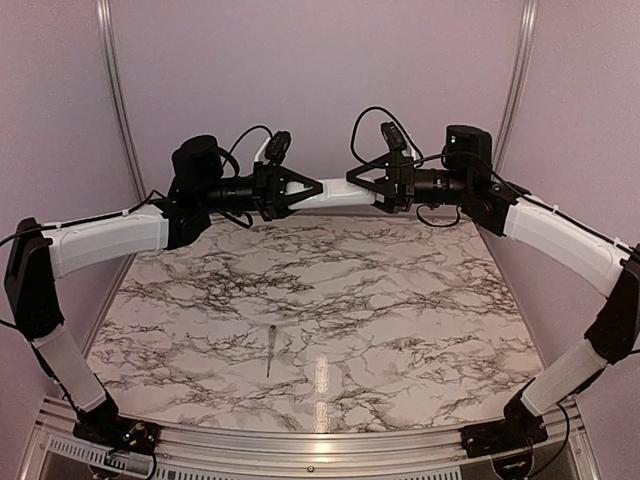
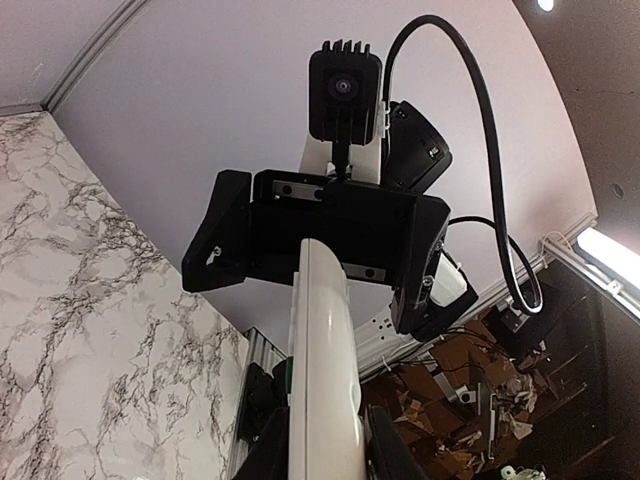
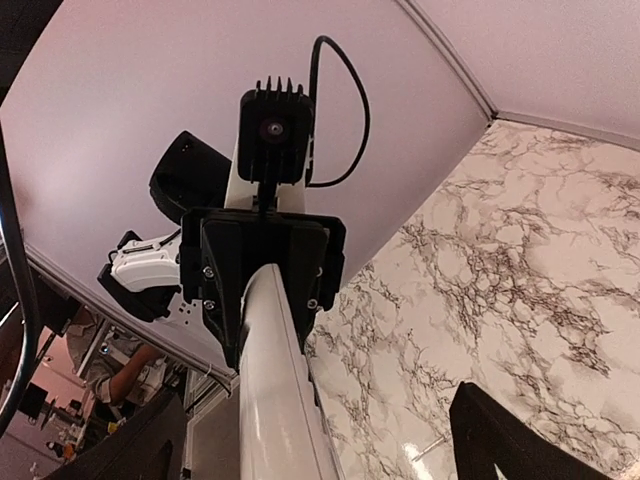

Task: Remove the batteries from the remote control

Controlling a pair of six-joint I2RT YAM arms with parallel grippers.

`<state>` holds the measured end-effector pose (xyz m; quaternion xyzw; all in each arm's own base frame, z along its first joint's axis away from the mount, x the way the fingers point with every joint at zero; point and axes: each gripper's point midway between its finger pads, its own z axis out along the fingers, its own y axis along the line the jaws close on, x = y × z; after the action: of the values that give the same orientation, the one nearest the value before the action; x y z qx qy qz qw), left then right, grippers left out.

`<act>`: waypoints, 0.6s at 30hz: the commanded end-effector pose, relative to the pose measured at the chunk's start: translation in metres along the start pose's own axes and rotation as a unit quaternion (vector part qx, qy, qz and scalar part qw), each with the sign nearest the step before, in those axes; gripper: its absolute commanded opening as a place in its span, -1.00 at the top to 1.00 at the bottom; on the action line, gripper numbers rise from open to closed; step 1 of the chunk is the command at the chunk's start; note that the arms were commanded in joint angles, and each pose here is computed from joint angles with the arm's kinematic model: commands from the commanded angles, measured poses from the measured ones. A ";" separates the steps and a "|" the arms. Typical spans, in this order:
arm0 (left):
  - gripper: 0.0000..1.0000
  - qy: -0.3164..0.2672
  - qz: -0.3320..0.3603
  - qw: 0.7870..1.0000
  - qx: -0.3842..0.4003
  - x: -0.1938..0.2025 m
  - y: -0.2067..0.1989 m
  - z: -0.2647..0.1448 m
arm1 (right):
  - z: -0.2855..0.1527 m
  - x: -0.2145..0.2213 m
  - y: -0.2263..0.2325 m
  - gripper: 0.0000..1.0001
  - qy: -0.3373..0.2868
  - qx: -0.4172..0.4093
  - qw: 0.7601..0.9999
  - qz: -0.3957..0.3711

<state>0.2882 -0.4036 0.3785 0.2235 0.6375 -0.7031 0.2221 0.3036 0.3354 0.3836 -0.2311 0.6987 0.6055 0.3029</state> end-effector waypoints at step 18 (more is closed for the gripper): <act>1.00 -0.007 -0.026 0.977 -0.213 0.001 0.054 -0.021 | -0.026 0.014 -0.021 -0.65 -0.007 0.172 0.984 0.044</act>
<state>0.3211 -0.3944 0.3215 0.1561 0.7690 -0.5745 0.2329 0.3011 0.3021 0.3644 -0.1573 0.7858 0.5059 0.3191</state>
